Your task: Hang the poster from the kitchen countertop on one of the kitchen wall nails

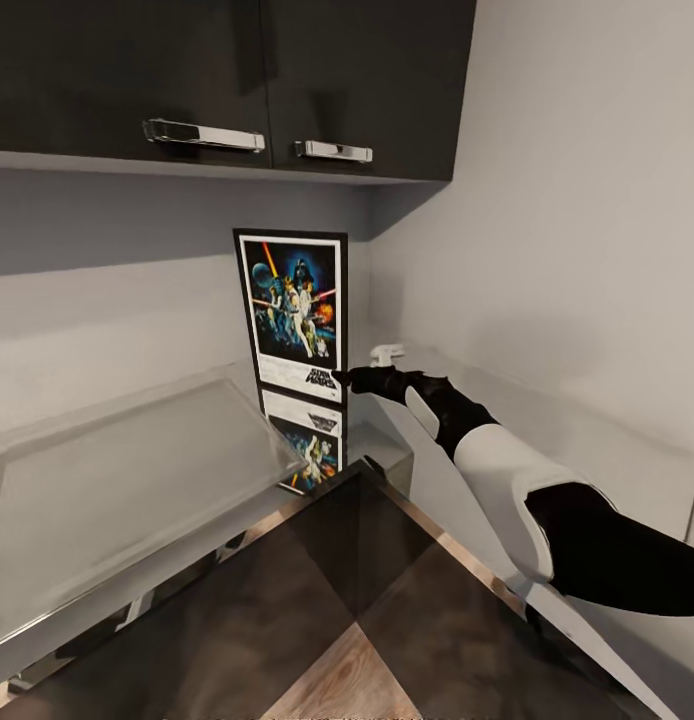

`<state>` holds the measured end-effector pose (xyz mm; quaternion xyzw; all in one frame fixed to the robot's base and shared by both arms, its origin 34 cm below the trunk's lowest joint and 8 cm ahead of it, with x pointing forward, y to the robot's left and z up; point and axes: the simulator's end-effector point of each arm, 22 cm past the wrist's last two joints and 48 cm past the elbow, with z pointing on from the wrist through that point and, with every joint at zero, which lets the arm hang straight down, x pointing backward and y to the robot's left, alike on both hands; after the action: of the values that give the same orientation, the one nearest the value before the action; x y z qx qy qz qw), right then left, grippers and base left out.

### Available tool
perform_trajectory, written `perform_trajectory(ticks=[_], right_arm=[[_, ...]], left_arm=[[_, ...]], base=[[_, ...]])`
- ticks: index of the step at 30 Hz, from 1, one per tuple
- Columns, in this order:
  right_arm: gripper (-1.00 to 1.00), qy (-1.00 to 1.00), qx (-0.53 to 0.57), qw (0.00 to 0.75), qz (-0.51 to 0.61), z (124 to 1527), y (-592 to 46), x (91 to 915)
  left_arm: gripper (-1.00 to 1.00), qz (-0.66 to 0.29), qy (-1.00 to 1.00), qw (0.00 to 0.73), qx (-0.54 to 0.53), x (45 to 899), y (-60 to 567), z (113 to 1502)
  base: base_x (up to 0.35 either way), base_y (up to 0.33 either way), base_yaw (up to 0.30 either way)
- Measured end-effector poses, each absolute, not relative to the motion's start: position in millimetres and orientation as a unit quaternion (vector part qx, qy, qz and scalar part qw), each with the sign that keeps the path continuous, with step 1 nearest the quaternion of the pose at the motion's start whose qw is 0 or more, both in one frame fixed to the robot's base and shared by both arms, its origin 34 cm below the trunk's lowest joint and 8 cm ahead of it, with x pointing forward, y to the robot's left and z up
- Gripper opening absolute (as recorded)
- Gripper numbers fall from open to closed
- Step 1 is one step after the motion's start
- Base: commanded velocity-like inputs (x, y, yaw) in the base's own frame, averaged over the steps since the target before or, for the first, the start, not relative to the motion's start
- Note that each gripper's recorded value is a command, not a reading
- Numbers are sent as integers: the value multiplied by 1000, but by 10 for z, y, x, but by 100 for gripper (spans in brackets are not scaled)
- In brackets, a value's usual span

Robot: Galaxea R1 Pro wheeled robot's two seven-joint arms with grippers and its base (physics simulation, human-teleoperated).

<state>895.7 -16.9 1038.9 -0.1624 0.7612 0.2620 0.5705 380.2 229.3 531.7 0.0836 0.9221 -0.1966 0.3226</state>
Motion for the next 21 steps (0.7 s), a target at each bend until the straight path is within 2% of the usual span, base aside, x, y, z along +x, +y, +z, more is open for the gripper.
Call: perform_trajectory(ticks=[21], right_arm=[[100, 766, -163, 561, 267, 10339, -138, 9046]], left_arm=[[100, -198, 927, 307, 81, 3699, 2287, 5236]], base=[[0, 0, 0]])
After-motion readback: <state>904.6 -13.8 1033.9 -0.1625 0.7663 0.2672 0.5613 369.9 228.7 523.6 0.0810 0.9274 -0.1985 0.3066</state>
